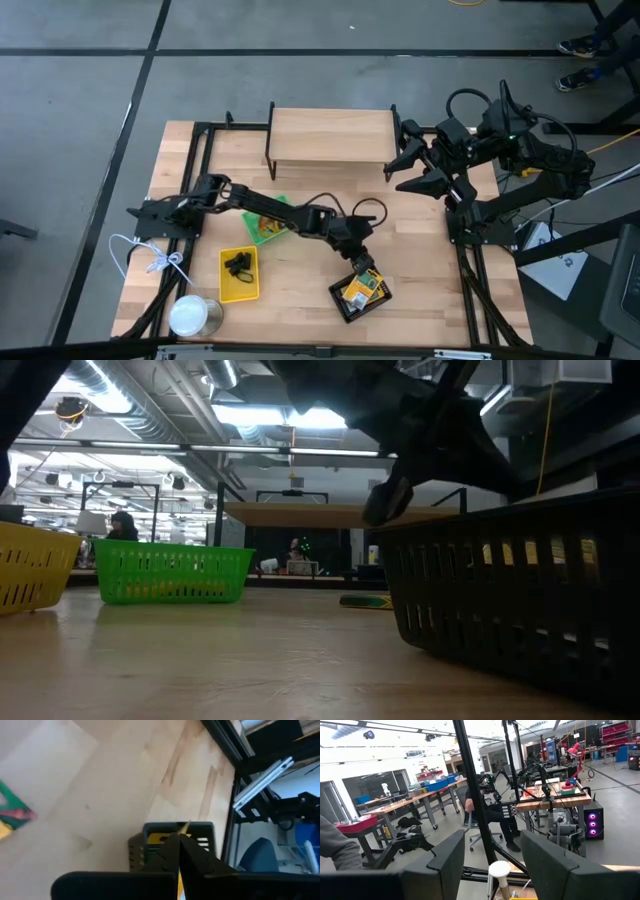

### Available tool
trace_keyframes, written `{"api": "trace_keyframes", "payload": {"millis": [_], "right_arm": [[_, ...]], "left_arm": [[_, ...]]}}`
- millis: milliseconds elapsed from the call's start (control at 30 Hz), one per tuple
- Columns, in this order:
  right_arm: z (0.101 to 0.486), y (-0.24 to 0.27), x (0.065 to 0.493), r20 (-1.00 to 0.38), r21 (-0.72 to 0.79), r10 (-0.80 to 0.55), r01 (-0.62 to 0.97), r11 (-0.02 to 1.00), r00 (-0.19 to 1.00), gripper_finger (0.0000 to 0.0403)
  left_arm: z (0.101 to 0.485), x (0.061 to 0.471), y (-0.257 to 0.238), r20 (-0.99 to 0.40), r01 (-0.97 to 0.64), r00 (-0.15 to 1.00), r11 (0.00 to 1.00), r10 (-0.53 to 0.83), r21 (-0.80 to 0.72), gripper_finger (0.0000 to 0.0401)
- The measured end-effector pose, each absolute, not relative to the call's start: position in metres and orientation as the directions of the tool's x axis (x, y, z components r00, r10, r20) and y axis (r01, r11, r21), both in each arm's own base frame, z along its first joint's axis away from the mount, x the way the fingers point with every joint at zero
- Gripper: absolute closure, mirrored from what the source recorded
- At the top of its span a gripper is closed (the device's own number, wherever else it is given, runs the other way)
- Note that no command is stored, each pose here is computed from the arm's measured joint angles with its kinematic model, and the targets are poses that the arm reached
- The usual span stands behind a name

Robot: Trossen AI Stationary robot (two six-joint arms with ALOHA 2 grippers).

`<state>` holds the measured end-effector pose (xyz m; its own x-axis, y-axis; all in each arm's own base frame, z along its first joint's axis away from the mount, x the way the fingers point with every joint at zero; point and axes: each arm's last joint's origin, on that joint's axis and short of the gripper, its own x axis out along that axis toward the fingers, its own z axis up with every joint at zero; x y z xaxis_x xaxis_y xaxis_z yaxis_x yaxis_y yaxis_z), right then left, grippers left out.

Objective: Pick & Place Office Desk Supplies
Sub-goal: Put the crayon box into the black basket, then adjust the black basket

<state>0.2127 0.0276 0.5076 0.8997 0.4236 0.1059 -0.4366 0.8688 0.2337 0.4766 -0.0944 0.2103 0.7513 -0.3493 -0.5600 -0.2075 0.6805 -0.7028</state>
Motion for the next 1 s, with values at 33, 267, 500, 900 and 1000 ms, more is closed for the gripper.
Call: {"api": "trace_keyframes", "payload": {"millis": [33,267,500,900,1000], "right_arm": [[0.508,0.028,0.213,0.106,0.233,0.424,-0.437,0.869,0.9,0.0208],[0.505,0.028,0.217,0.097,0.233,0.424,-0.434,0.87,0.901,0.0208],[0.503,0.028,0.221,0.086,0.241,0.424,-0.431,0.869,0.902,0.0208],[0.503,0.028,0.221,0.085,0.245,0.424,-0.431,0.868,0.902,0.0208],[0.503,0.028,0.221,0.085,0.253,0.424,-0.431,0.866,0.902,0.0208]], "left_arm": [[0.208,0.477,-0.096,-0.56,-0.209,0.75,0.677,-0.351,-0.705,0.0399],[0.194,0.481,-0.098,-0.575,-0.242,0.739,0.658,-0.351,-0.713,0.0398],[0.183,0.482,-0.103,-0.582,-0.242,0.701,0.629,-0.413,-0.738,0.04],[0.175,0.478,-0.122,-0.577,-0.212,0.626,0.598,-0.524,-0.773,0.0399],[0.173,0.478,-0.122,-0.578,-0.226,0.623,0.586,-0.527,-0.778,0.04]]}}
